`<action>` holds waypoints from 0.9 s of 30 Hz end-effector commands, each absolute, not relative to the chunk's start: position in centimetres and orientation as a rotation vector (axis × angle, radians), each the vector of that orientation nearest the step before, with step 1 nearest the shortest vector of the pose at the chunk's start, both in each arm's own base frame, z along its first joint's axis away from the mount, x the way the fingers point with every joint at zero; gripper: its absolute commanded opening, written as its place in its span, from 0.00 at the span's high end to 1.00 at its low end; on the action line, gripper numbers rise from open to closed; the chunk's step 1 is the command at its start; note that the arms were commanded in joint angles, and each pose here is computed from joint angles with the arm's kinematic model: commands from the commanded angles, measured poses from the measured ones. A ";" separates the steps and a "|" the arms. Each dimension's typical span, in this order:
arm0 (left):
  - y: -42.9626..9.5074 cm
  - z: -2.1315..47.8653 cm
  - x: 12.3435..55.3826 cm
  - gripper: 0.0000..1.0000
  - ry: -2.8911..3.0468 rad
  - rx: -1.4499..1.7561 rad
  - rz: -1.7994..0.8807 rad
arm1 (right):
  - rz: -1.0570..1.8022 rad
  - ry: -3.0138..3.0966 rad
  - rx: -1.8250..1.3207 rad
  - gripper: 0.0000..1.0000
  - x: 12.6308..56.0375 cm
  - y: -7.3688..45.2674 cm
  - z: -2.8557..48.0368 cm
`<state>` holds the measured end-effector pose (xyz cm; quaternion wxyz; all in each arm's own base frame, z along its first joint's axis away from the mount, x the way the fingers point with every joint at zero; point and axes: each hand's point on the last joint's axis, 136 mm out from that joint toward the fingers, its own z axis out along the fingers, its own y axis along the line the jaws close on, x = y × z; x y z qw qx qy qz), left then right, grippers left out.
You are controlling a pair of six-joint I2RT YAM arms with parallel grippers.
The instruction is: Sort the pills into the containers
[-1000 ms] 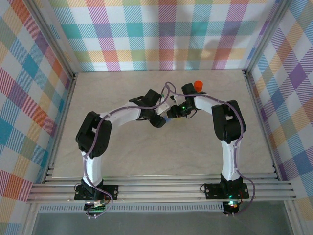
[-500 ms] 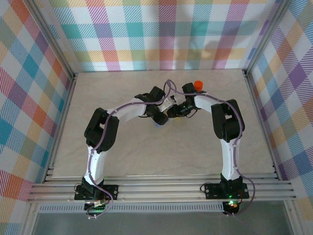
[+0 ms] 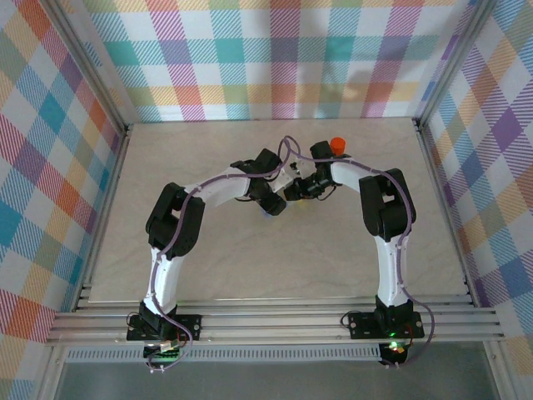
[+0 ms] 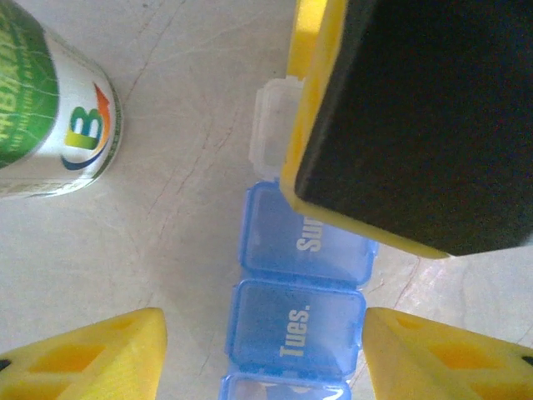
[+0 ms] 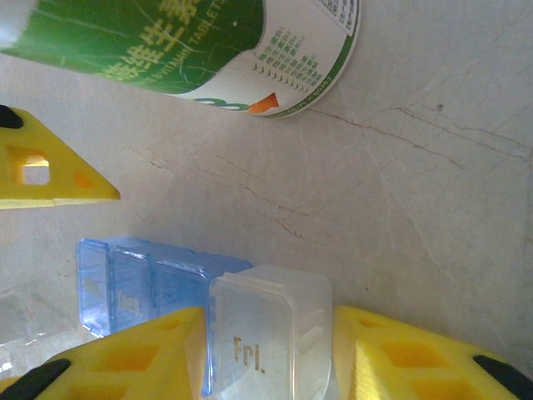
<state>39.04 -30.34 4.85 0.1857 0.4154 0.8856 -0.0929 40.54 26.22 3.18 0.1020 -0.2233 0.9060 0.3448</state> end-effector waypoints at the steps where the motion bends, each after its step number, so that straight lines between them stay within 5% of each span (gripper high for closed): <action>1: -31.1 5.6 38.0 0.35 2.482 1.172 -0.315 | 1.084 2.732 -0.686 0.57 38.8 26.9 1.9; 27: -30.8 3.5 37.4 0.44 2.525 1.222 -0.215 | 1.035 2.754 -0.687 0.57 38.8 26.4 1.5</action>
